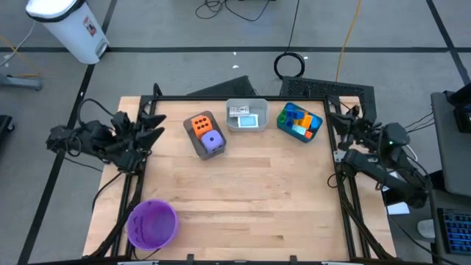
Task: Pick & Place Toys
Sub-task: Return to Home Position
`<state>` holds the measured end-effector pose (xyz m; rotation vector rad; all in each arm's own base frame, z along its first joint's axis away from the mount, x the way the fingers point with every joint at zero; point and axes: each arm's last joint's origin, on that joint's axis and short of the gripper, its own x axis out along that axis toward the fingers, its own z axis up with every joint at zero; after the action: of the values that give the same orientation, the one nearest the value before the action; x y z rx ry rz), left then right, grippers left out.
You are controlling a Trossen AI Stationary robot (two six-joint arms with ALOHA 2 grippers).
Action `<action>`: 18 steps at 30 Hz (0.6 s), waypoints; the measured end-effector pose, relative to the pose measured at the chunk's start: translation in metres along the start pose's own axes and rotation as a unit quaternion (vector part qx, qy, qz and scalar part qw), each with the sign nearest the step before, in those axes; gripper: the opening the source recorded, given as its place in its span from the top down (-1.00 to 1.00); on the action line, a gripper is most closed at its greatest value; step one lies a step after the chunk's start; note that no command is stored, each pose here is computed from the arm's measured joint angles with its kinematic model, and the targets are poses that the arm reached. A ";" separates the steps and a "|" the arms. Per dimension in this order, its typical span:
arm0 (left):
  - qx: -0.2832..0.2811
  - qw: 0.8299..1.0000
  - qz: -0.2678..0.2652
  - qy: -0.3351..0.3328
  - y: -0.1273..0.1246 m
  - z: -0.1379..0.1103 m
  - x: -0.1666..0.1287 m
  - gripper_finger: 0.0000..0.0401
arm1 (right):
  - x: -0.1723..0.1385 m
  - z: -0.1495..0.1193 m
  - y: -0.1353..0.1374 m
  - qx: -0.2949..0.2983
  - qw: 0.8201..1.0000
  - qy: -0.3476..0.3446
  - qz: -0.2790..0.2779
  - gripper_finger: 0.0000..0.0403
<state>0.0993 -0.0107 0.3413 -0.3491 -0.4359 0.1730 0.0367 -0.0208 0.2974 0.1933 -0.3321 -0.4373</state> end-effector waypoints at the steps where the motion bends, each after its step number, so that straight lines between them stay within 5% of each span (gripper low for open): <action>1: 0.004 1.000 0.008 -0.003 0.004 -0.003 -0.005 -0.38 | -0.001 -0.004 -0.001 0.004 1.000 -0.001 0.000 0.99; 8: 0.035 0.997 0.062 -0.023 0.025 -0.024 -0.032 0.08 | 0.014 -0.044 -0.015 0.024 0.999 0.024 -0.009 1.00; 18: 0.110 0.986 0.124 -0.008 0.043 -0.032 -0.053 0.81 | 0.020 -0.092 -0.033 0.027 0.996 -0.081 -0.030 1.00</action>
<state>0.0622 0.0072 0.2778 -0.1834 -0.3843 0.4626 0.0737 -0.0492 0.2092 0.2207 -0.4980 -0.5045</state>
